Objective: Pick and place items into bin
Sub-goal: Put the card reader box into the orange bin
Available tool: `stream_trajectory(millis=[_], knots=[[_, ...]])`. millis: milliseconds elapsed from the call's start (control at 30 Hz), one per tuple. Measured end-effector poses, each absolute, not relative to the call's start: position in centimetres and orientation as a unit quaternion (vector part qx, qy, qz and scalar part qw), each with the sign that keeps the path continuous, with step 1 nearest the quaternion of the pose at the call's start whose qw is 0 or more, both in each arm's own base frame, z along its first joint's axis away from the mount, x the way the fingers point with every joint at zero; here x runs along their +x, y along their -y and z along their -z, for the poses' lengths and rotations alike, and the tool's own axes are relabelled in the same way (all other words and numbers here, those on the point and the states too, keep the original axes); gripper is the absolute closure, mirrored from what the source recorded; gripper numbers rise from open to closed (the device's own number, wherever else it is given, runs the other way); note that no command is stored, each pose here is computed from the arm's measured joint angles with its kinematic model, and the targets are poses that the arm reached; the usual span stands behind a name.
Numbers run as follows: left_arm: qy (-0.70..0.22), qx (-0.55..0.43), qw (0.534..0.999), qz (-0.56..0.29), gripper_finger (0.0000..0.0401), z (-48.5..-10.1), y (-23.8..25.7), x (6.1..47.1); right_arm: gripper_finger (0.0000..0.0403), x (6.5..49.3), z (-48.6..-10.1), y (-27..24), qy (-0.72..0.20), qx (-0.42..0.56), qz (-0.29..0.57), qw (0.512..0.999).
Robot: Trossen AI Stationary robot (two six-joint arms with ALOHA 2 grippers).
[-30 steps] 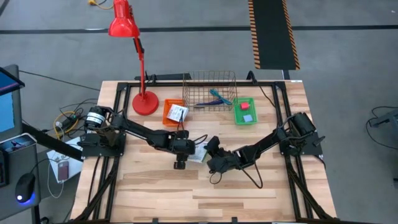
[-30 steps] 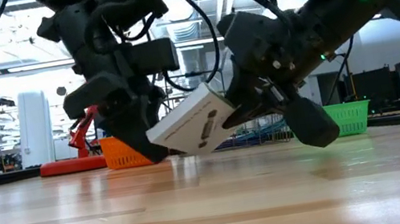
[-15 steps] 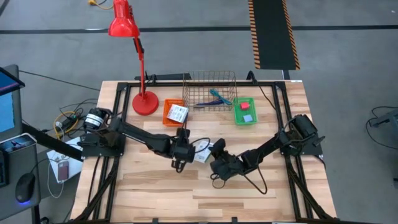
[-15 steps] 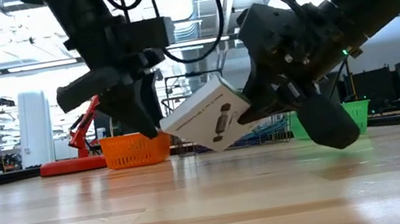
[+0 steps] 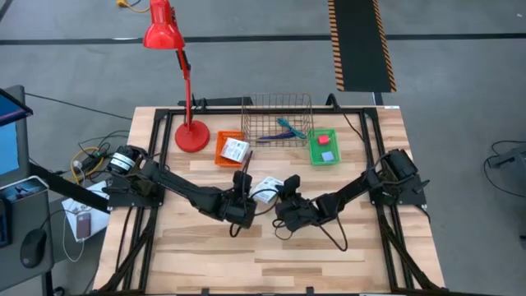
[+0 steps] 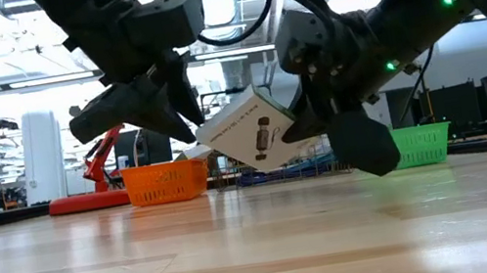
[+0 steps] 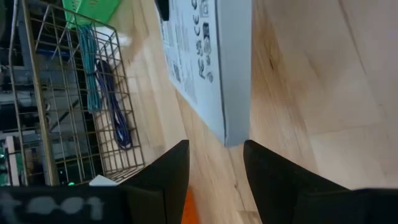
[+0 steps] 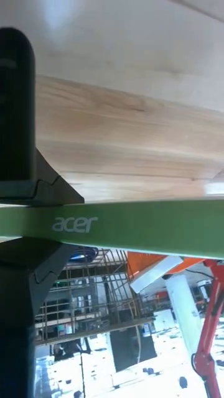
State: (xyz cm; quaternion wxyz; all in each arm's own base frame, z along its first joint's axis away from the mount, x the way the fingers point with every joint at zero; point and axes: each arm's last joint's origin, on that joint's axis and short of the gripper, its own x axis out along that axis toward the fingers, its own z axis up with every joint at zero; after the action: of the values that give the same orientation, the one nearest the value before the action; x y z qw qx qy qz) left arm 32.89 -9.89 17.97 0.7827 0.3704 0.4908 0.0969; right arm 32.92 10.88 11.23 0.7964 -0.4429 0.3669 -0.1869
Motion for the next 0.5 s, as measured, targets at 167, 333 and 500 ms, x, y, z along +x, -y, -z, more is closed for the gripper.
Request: stream_trajectory(millis=[167,333,500], knots=[[-0.49,0.37,0.784,-0.096,0.0258,-18.0,9.9,32.9,0.0351,33.6,-11.9,-10.8,-0.366,-0.447,0.188,0.794],[-0.471,0.356,0.802,-0.098,0.0258,-18.4,10.0,33.3,0.0351,34.3,-12.7,-10.8,-0.35,-0.437,0.202,0.803],[-0.466,0.354,0.805,-0.099,0.0258,-18.3,10.0,33.5,0.0351,34.5,-12.8,-10.6,-0.352,-0.443,0.203,0.799]])
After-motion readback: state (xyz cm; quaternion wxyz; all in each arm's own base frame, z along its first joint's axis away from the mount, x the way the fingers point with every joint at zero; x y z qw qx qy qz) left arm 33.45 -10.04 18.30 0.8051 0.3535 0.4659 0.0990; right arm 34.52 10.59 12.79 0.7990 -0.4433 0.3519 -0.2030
